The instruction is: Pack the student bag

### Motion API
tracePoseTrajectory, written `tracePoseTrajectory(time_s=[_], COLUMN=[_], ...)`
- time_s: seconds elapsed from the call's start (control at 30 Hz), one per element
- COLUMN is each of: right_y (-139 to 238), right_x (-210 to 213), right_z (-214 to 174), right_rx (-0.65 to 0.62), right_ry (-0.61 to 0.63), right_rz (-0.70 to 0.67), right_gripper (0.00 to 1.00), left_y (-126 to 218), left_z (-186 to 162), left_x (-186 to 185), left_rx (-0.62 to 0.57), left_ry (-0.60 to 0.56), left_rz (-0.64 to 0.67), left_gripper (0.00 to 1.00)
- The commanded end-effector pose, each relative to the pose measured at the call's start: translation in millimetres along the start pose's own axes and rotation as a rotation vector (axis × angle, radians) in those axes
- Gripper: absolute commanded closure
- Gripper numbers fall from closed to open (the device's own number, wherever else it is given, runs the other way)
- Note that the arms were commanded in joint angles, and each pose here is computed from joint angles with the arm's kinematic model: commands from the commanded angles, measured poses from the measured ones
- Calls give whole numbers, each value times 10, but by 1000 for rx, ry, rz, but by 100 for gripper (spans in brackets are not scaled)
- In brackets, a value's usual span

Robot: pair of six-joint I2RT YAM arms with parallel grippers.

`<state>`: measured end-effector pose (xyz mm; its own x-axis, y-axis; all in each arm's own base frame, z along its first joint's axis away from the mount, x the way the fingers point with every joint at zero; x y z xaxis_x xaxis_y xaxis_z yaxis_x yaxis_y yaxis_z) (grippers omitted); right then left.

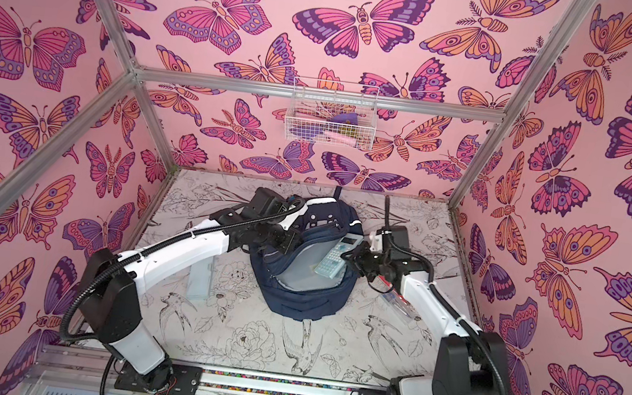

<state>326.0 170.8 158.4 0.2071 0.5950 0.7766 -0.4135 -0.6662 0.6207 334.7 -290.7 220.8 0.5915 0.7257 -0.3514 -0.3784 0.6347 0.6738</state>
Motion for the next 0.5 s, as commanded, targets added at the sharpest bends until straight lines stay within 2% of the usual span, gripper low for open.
tracePoseTrajectory(time_s=[0.0, 0.13, 0.2, 0.27, 0.33, 0.47], right_y=[-251, -649, -838, -964, -1010, -932], right_x=[300, 308, 302, 307, 269, 128], right_z=[45, 133, 173, 214, 221, 177], right_rx=[-11, -4, 29, 52, 52, 29], right_ry=[41, 9, -15, -39, -56, -45], right_rz=[94, 142, 169, 190, 190, 127], right_gripper=[100, 99, 86, 63, 48, 37], left_y=[136, 142, 137, 122, 108, 107], left_z=[275, 302, 288, 263, 243, 205], left_x=[-127, -138, -134, -109, -104, -65], left_rx=[-117, -126, -125, -120, -111, -103], left_ry=[31, 28, 27, 36, 42, 48], left_rz=[-106, -125, -132, -135, -148, -147], left_gripper=[100, 100, 100, 100, 100, 100])
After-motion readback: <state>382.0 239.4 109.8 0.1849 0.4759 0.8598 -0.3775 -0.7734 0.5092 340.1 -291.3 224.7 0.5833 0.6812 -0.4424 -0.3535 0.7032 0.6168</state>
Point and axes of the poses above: each gripper's point midway between its finger pads, its own y axis back along the fingers, its own x axis along the line the jaws close on, z = x × y, the point moved 3 cm from there along y, back along the fingers
